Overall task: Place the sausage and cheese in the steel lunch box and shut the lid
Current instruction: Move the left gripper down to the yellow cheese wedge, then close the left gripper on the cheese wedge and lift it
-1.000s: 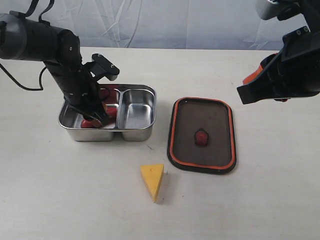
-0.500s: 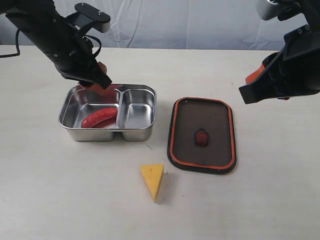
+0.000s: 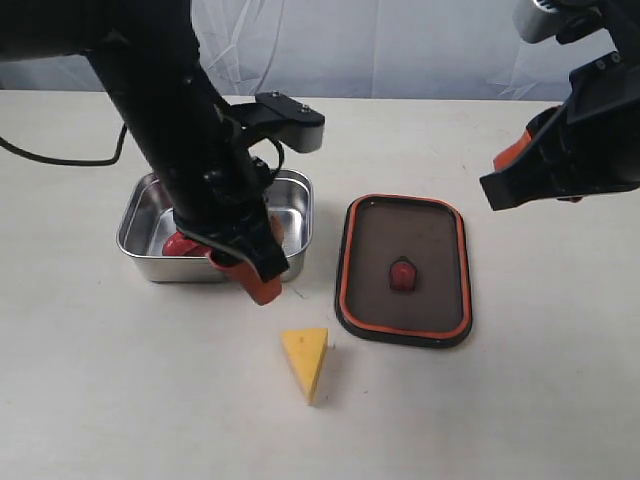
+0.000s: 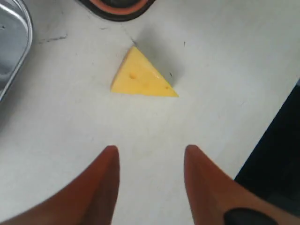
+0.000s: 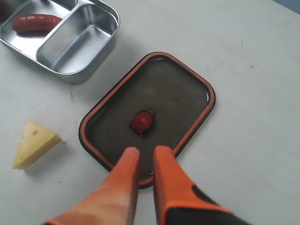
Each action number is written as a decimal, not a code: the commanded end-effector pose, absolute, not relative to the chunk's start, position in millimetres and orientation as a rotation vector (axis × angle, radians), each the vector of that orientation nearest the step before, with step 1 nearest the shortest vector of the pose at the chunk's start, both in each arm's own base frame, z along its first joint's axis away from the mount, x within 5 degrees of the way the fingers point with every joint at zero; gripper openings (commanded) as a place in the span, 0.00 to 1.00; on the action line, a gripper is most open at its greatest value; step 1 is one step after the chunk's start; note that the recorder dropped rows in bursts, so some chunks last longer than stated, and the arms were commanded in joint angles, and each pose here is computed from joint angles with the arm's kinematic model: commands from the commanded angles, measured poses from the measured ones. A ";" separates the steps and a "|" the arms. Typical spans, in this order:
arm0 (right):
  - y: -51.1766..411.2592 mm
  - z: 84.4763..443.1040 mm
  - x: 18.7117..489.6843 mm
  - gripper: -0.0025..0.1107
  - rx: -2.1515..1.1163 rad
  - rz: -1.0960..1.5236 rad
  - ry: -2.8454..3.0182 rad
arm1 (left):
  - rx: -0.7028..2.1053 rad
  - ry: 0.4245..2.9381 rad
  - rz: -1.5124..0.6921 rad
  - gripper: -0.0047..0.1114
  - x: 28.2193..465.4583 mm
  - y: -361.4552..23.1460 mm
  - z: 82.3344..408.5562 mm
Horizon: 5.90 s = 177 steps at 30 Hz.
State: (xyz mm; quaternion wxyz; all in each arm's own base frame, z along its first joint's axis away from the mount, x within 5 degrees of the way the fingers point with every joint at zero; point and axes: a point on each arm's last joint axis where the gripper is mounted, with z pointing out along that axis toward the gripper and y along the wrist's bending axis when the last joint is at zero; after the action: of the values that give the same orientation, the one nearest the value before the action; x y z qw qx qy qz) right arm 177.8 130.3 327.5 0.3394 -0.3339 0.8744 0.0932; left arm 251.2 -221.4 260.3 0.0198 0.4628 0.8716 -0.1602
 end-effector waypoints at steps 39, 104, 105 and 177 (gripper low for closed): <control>125.4 326.5 177.4 0.14 -0.780 0.228 2.329 | 0.750 2.833 -0.698 0.58 228.5 -229.6 183.8; 125.2 327.5 178.9 0.14 -0.757 0.225 2.318 | 1.626 2.330 -0.363 0.70 231.8 -272.7 147.1; 125.2 327.5 178.9 0.14 -0.757 0.225 2.318 | 1.629 2.337 -0.348 0.70 232.1 -271.9 145.7; 124.4 327.9 180.0 0.14 -0.762 0.204 2.306 | 1.714 2.317 -0.177 0.04 226.1 -251.7 181.7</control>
State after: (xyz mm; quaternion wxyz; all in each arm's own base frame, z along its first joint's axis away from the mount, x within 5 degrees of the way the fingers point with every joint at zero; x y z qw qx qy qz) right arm 179.7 126.4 326.9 0.3375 -0.2944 0.8903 0.0828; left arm 227.3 -252.1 171.4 0.1126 0.5892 0.7978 -0.0607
